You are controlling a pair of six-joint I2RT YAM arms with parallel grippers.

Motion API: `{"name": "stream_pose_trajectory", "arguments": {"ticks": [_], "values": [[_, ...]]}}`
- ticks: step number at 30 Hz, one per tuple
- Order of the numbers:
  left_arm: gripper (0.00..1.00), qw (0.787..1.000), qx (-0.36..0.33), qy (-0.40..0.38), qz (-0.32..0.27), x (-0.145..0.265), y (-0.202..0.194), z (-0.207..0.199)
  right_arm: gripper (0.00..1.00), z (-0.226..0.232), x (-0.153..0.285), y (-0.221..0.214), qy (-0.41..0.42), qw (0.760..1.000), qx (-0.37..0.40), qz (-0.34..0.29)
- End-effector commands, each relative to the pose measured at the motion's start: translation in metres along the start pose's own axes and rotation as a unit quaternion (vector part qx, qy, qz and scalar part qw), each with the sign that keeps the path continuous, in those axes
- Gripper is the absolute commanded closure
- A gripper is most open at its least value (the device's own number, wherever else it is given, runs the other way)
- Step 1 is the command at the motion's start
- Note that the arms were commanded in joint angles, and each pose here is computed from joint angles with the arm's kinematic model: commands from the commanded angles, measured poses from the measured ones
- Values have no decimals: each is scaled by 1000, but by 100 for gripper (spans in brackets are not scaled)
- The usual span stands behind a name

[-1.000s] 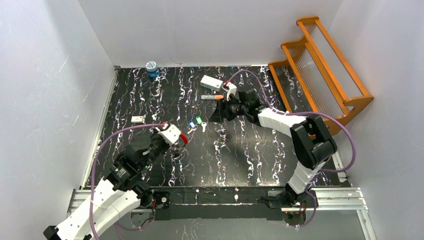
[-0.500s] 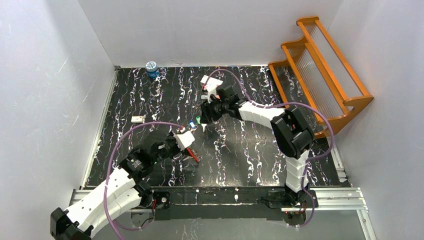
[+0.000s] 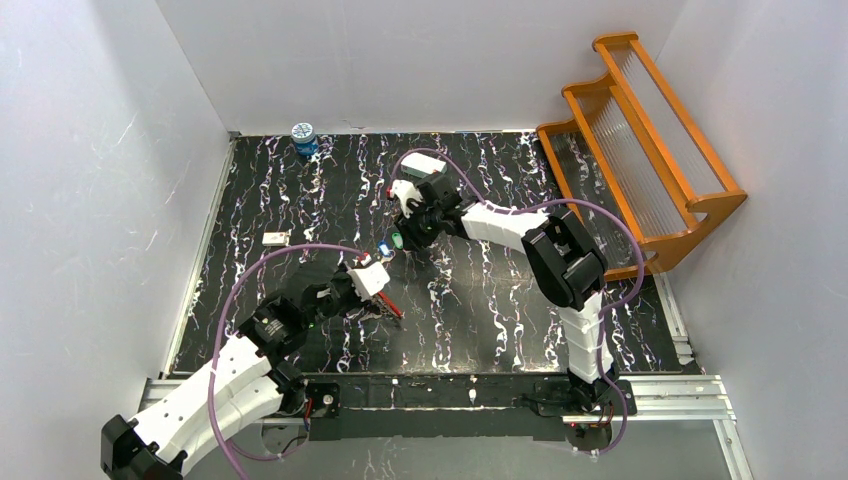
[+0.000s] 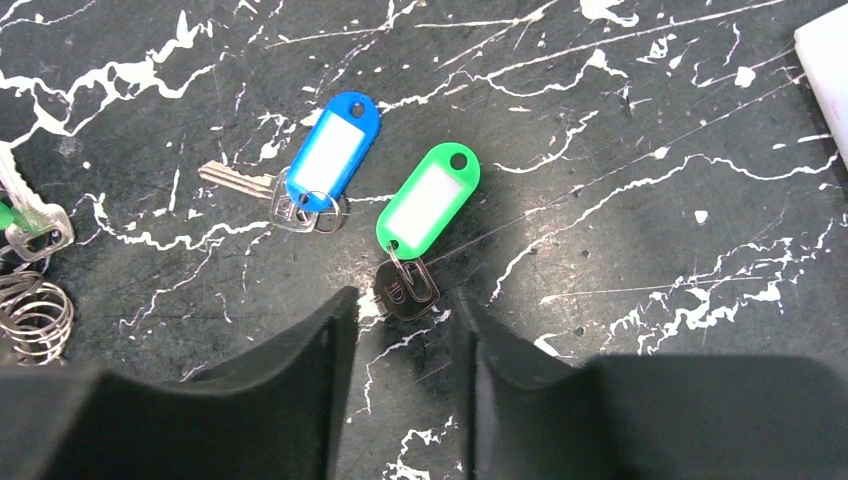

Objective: Put the keys on the keyring

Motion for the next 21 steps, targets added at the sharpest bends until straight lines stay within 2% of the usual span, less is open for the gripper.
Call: {"name": "stream_pose_trajectory", "arguments": {"ticks": [1, 8, 16, 19, 21], "values": [[100, 1000, -5, 0, -16, 0, 8, 2, 60, -1, -2, 21, 17, 999, 38, -27], [100, 1000, -4, -1, -26, -1, 9, 1, 70, 3, -6, 21, 35, 998, 45, -32], [100, 1000, -5, -2, -24, -1, 9, 1, 70, 1, -12, 18, 36, 998, 44, -26], [100, 1000, -4, -2, -24, -1, 9, 1, 88, 0, -14, 17, 36, 998, 44, -21], [100, 1000, -4, -2, -25, -1, 9, 1, 93, 0, -13, 19, 37, 998, 45, -22]]}}
Point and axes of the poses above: each gripper's point midway between its finger pads, its own x axis back along the fingers, its own z axis along the line the jaws close on, y = z × x, the point moved 2 cm from there along x, back along the fingers, and after that the axes turned 3 degrees about x, right-handed, at the moved point
